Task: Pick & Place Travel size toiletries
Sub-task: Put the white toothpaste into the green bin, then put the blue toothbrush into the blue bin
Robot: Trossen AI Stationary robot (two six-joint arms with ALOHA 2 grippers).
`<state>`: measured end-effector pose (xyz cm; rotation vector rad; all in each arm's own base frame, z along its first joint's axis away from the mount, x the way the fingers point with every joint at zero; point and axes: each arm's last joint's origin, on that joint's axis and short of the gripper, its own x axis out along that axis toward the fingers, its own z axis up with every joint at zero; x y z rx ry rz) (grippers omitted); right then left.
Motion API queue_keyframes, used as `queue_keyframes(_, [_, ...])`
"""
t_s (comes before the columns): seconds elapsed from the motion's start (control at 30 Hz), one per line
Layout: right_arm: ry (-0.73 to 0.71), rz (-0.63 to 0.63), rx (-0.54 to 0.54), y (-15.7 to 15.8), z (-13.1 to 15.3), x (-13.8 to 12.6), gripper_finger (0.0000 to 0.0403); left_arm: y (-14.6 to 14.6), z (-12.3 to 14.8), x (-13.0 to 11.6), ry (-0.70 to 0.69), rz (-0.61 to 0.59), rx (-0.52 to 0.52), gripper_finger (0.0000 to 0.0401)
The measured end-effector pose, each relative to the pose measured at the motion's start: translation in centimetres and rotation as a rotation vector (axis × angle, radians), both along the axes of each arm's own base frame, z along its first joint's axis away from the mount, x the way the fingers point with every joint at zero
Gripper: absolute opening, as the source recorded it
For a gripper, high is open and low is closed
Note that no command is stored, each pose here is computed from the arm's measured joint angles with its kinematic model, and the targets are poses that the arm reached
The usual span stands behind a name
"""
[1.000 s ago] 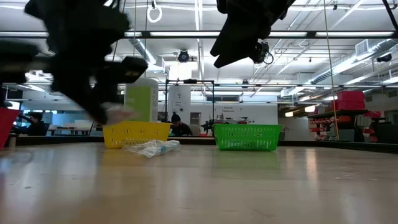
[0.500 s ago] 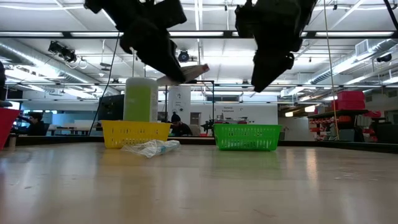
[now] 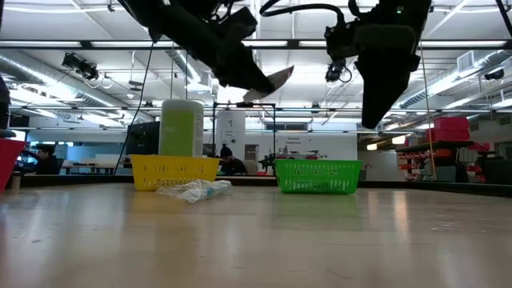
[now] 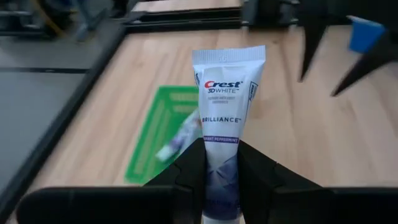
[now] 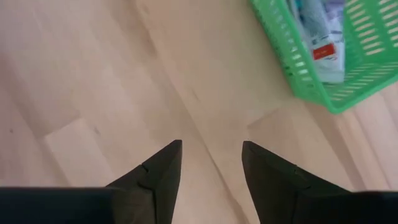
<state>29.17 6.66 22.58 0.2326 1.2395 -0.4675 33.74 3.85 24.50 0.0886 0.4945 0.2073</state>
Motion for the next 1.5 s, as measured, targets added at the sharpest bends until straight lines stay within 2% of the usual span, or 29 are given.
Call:
queue_keyframes(0.1, [-0.013, -0.011, -0.019, 0.0, 0.0, 0.1, 0.0179, 0.5, -1.3, 1.8, -0.051, -0.074, -0.001, 0.0077])
queue_keyframes(0.17, [-0.025, -0.007, -0.016, 0.0, 0.0, 0.2, 0.0179, 0.7, -2.9, 2.8, -0.023, -0.093, 0.035, 0.0077])
queue_keyframes(0.37, [-0.049, -0.003, -0.01, 0.0, 0.1, 0.4, 0.0177, 3.0, -5.3, 6.4, 0.003, -0.02, 0.075, 0.0077])
queue_keyframes(0.47, [-0.055, -0.005, -0.008, 0.1, 0.1, 0.5, 0.0179, 4.0, -6.7, 7.5, 0.078, 0.003, 0.059, 0.0077])
queue_keyframes(0.53, [-0.062, -0.007, -0.001, 0.1, 0.1, 0.6, 0.0178, 4.5, -7.4, 7.8, 0.143, 0.012, 0.052, 0.0078])
queue_keyframes(0.7, [-0.08, 0.001, 0.006, 0.1, 0.1, 0.7, 0.0177, 5.3, -8.1, 8.1, 0.189, 0.026, 0.04, 0.0093])
queue_keyframes(1.0, [-0.052, -0.003, 0.002, 0.0, -1.3, 0.2, 0.0177, 5.1, -7.8, 8.1, 0.194, 0.028, 0.049, 0.0157])
queue_keyframes(1.1, [-0.048, -0.027, 0.012, 0.0, -1.5, 0.1, 0.0176, 5.0, -6.8, 7.3, 0.218, 0.073, 0.006, 0.0167])
queue_keyframes(1.2, [-0.07, -0.034, 0.021, 0.1, -1.4, 0.2, 0.0177, 4.7, -4.0, 6.0, 0.211, 0.109, -0.033, 0.0169])
queue_keyframes(1.5, [-0.281, 0.006, 0.055, 0.5, -0.7, 2.2, 0.0177, 3.3, 5.2, -1.3, 0.206, 0.215, -0.057, 0.0169])
